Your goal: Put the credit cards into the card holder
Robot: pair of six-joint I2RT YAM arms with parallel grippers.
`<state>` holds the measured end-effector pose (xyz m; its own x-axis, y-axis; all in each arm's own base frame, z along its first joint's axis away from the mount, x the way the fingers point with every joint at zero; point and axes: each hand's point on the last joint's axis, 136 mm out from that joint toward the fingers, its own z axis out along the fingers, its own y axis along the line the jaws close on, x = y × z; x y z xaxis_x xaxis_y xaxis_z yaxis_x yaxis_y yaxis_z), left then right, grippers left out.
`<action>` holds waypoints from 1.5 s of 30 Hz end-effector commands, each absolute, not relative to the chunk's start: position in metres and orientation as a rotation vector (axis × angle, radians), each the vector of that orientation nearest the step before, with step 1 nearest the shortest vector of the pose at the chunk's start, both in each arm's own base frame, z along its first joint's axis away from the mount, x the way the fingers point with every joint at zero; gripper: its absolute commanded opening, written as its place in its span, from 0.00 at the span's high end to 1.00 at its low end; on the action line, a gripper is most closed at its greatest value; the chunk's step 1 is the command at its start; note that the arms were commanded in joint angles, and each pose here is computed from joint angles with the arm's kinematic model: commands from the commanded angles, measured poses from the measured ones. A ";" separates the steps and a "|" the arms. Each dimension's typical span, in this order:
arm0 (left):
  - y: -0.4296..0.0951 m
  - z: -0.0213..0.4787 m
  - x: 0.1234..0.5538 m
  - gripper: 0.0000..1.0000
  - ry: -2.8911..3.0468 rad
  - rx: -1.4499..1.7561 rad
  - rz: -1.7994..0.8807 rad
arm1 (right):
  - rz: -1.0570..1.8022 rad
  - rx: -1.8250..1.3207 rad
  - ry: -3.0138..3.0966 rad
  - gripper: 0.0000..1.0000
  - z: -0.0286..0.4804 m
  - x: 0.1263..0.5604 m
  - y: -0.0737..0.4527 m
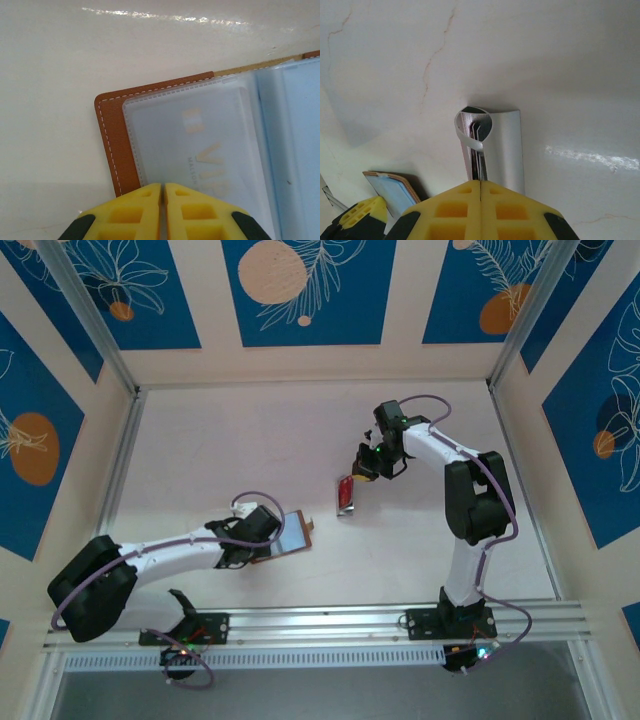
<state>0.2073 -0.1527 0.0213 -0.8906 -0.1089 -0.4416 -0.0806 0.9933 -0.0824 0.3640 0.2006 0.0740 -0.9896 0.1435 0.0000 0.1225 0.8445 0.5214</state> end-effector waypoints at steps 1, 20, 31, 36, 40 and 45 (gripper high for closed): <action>-0.132 -0.005 0.178 0.90 2.806 -0.097 0.050 | 0.789 0.192 2.982 0.99 0.087 0.355 0.196; -0.132 -0.007 0.178 0.90 2.816 -0.097 0.066 | 0.698 0.191 2.979 0.96 0.090 0.354 0.186; -0.132 -0.008 0.178 0.90 2.818 -0.097 0.071 | 0.742 0.189 2.980 0.81 0.090 0.347 0.190; -0.132 -0.008 0.179 0.90 2.819 -0.094 0.071 | 0.764 0.199 3.001 0.80 0.086 0.339 0.191; -0.132 -0.009 0.178 0.90 2.819 -0.095 0.069 | 0.790 0.199 3.011 0.80 0.082 0.335 0.194; -0.132 -0.009 0.178 0.90 2.820 -0.094 0.066 | 0.815 0.202 3.011 0.82 0.080 0.337 0.197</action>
<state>0.2107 -0.1542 0.0205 -0.8898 -0.1057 -0.4439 -0.0836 0.9941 -0.0690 0.3393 0.1901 0.0746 -0.9904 0.1381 0.0109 0.1269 0.8731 0.4706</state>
